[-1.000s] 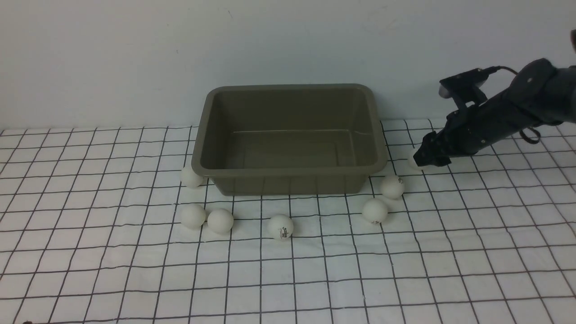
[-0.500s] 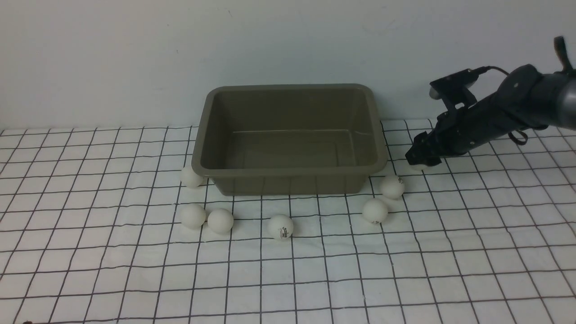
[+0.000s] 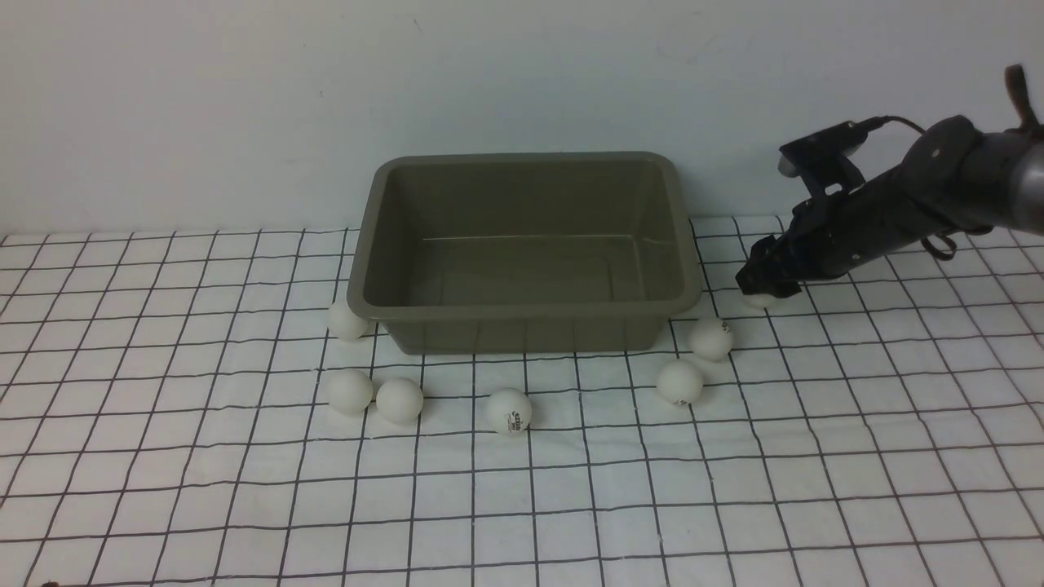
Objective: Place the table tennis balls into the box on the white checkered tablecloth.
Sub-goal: 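Reach for and grasp a ping pong ball on the table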
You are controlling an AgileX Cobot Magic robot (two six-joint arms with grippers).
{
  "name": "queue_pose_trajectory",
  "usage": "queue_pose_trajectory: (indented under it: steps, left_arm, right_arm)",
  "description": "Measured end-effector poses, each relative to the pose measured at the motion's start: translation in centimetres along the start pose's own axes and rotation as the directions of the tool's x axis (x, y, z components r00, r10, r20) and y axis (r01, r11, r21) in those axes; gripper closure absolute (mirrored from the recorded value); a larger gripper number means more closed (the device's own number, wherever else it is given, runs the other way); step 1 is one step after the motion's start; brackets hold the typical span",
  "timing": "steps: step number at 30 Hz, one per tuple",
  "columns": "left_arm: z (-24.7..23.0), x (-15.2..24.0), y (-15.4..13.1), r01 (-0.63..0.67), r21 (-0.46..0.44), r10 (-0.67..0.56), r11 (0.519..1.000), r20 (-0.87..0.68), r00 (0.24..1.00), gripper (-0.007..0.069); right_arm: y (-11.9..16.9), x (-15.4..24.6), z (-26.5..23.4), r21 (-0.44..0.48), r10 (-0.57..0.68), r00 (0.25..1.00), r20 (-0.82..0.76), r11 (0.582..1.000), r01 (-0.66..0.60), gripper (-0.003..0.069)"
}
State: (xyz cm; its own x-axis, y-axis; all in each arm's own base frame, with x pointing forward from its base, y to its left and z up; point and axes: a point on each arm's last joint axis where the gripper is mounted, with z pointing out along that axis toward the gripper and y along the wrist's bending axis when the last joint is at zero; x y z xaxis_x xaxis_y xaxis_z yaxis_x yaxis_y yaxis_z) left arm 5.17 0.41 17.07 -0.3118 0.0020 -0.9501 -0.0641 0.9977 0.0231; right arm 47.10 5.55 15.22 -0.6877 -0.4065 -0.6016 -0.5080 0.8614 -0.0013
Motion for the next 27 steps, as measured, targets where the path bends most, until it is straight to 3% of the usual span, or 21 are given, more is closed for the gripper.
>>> queue_pose_trajectory:
  steps: [27]
  left_arm:
    - [0.0, 0.0, 0.0, 0.0, 0.0, 0.0, 1.0, 0.0, 1.0, 0.0315]
  right_arm:
    - [0.28, 0.56, 0.83, -0.041, 0.027, 0.999, -0.019, 0.999, -0.027, 0.0261]
